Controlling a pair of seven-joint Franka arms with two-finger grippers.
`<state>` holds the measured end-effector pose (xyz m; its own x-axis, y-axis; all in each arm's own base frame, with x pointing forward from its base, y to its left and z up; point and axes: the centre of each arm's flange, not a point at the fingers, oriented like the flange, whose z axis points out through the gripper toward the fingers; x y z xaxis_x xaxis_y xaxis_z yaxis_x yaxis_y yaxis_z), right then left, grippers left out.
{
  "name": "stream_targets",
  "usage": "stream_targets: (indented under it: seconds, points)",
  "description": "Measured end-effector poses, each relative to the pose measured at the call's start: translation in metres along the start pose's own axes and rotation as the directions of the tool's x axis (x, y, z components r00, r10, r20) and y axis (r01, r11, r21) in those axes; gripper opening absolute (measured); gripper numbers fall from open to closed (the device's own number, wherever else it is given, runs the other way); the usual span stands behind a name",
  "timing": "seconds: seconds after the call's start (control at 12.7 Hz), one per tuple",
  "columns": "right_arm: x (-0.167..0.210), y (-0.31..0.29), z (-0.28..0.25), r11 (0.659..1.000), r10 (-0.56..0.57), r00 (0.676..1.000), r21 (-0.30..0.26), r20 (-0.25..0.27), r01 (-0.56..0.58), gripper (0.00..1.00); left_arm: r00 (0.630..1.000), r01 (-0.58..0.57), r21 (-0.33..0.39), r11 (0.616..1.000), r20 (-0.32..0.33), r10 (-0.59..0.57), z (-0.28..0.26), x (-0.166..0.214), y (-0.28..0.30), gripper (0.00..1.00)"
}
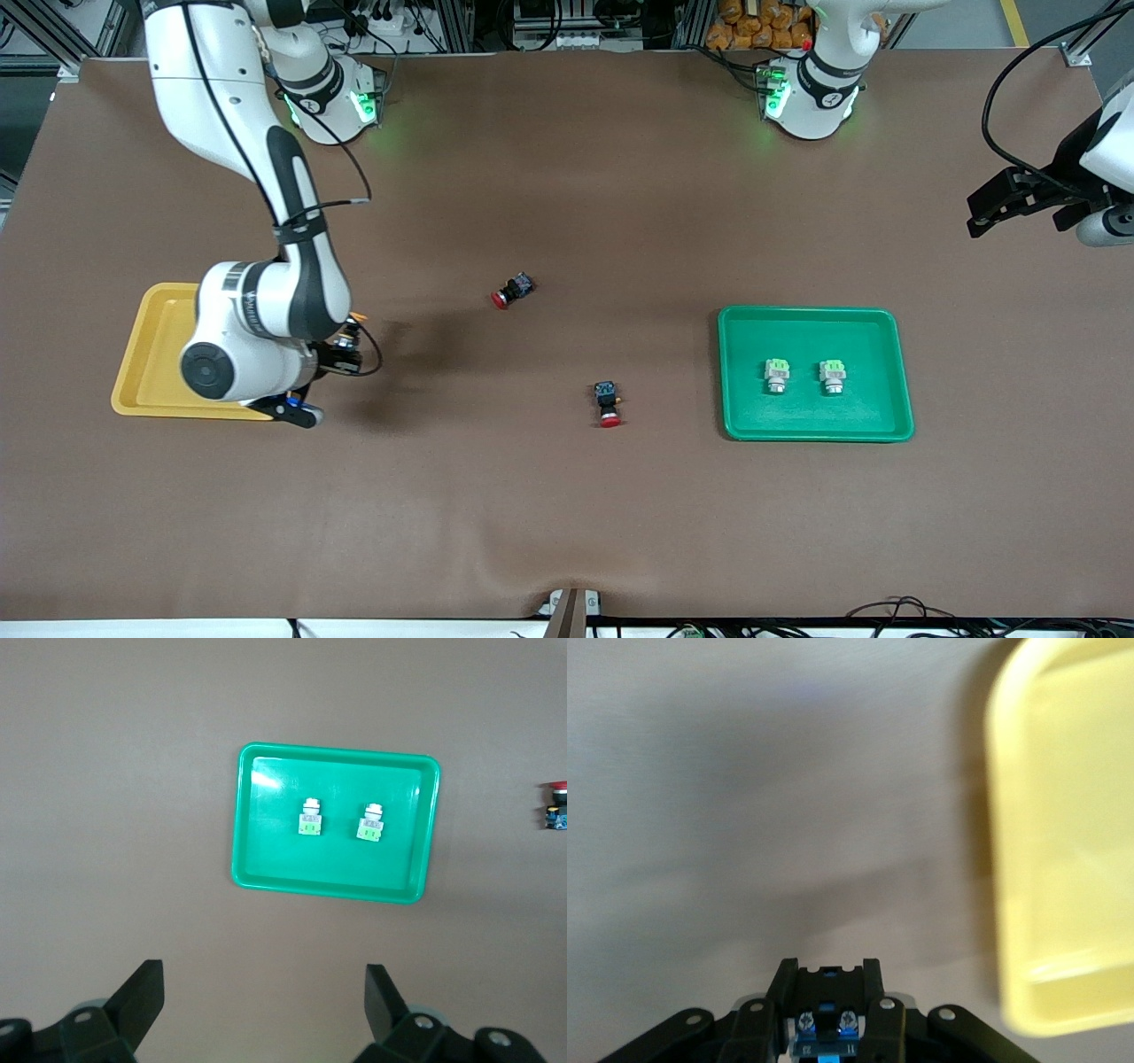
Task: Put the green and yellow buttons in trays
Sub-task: 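Carry the yellow button over the yellow tray with the right gripper, then lower the yellow button into the yellow tray and open the right gripper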
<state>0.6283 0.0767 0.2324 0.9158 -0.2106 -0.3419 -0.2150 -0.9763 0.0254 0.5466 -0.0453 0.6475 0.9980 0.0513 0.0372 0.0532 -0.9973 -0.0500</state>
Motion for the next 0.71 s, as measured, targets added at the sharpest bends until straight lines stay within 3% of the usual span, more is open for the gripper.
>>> stream_targets:
  seconds: [0.32,0.63,0.71]
  points:
    - [0.020,0.112,0.002,0.969,-0.242,0.970,0.049,0.019,0.241,0.33,1.000,-0.005,0.000,1.000,-0.001,0.005,-0.001,-0.001,0.003,1.00]
    - [0.025,0.154,0.007,0.921,-0.381,0.925,0.086,0.003,0.380,0.33,1.000,-0.004,0.002,1.000,0.012,0.004,0.003,-0.001,0.002,1.00]
    - [0.025,0.155,0.009,0.918,-0.386,0.922,0.096,0.000,0.385,0.38,1.000,-0.005,0.002,1.000,0.017,0.005,0.006,-0.001,0.002,1.00]
